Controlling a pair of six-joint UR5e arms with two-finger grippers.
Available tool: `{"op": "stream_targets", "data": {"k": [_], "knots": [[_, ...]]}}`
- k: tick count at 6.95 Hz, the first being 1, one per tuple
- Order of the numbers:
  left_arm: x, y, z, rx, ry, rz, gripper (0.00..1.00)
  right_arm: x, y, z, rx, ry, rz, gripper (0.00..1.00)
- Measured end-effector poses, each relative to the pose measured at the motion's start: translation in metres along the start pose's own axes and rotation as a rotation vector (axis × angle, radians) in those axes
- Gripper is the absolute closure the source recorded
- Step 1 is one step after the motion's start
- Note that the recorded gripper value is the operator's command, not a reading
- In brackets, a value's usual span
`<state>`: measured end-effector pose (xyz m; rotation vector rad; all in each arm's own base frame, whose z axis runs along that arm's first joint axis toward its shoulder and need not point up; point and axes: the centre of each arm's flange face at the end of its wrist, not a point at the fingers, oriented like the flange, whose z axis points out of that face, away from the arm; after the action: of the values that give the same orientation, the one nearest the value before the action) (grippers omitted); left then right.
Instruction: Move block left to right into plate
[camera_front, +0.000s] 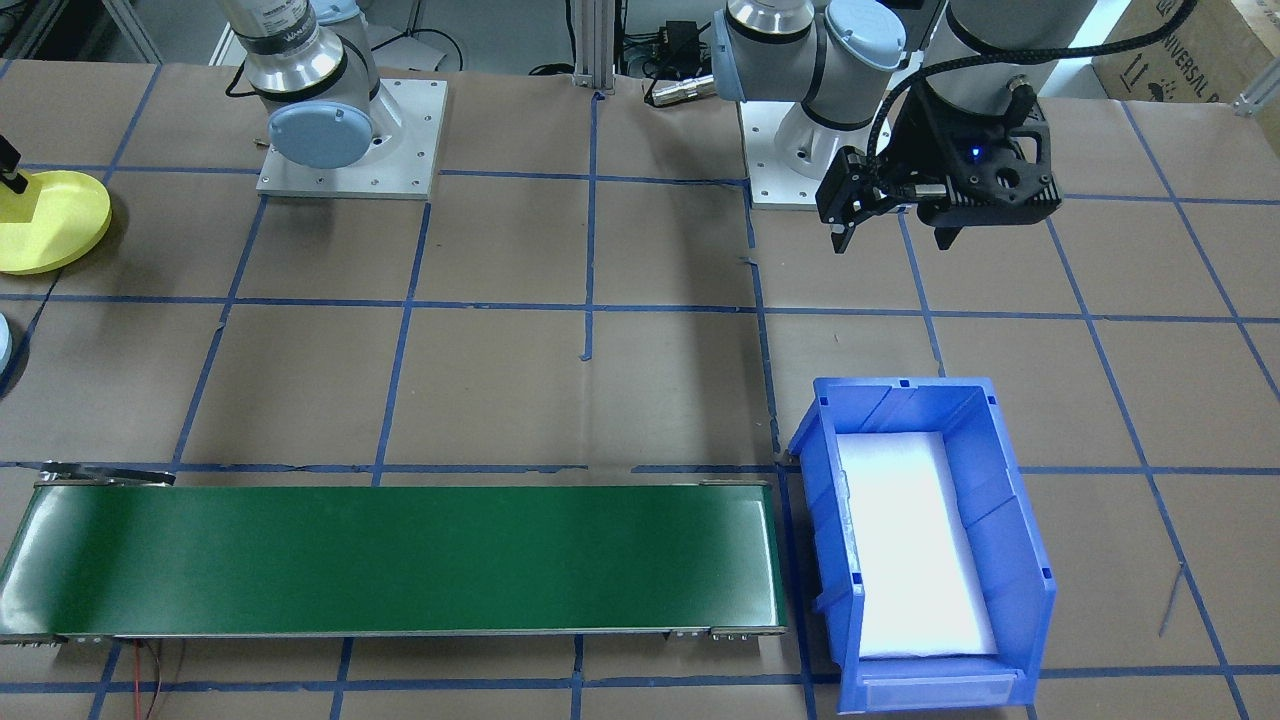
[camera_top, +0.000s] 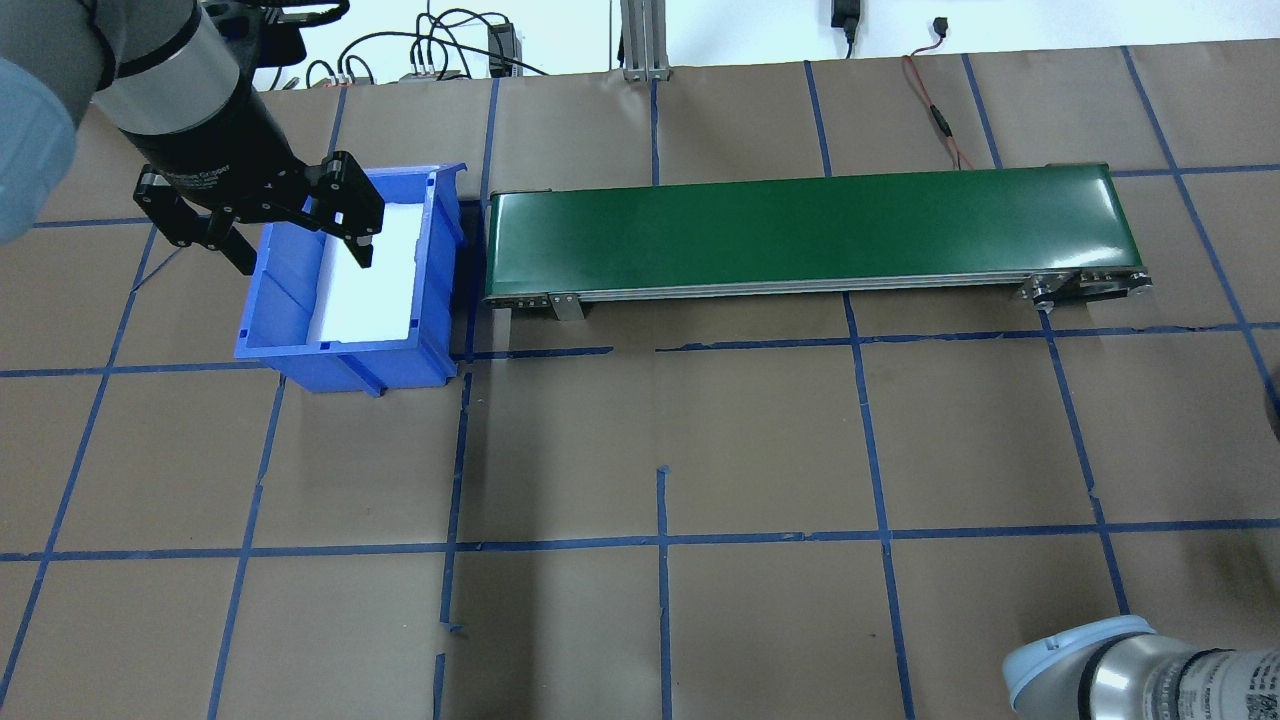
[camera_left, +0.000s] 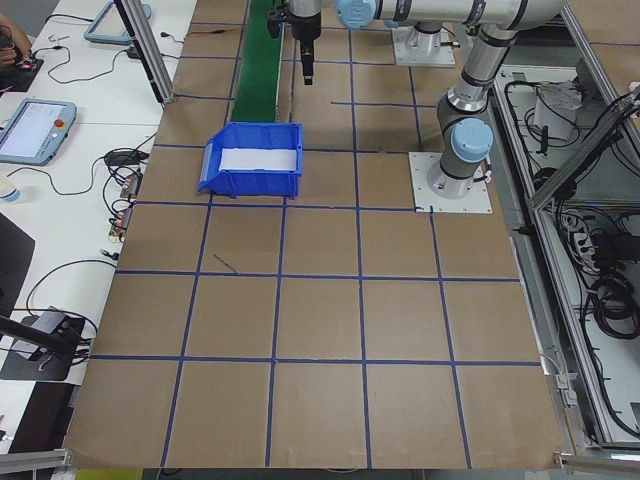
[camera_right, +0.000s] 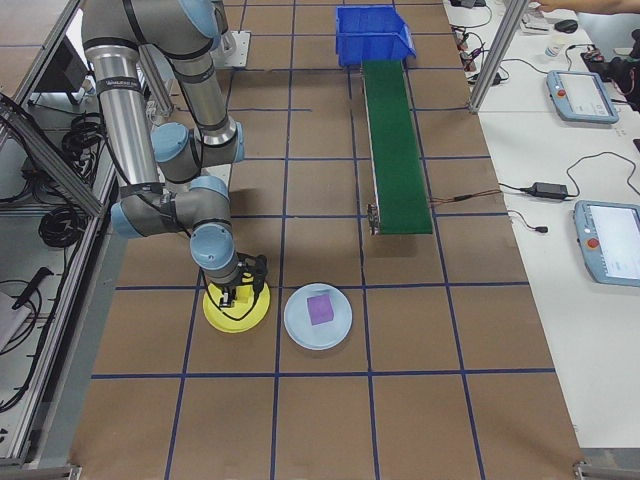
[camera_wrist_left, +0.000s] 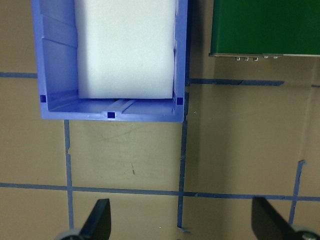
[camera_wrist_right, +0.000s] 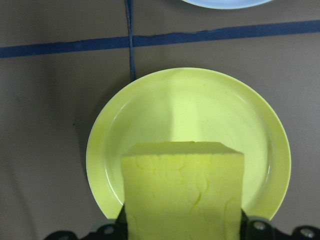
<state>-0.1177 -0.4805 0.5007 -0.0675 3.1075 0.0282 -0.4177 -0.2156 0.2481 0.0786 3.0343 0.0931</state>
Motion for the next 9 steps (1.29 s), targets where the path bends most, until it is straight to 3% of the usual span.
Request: {"op": "stream_targets", "data": {"k": [2, 4, 6, 9], "knots": [[0.001, 0.000, 0.001, 0.001, 0.003, -0.002, 0.00, -0.001, -0.006, -0.001, 0.009, 0.006, 0.028, 0.00], [0.001, 0.000, -0.003, 0.008, 0.001, -0.001, 0.00, -0.035, -0.060, -0.027, -0.056, 0.066, -0.028, 0.00], [0.001, 0.000, -0.001, 0.003, 0.001, 0.000, 0.00, -0.112, -0.118, -0.086, -0.107, 0.087, -0.064, 0.00], [0.000, 0.000, 0.008, -0.021, -0.007, 0.006, 0.00, -0.261, -0.176, -0.170, -0.100, 0.154, -0.100, 0.00]]}}
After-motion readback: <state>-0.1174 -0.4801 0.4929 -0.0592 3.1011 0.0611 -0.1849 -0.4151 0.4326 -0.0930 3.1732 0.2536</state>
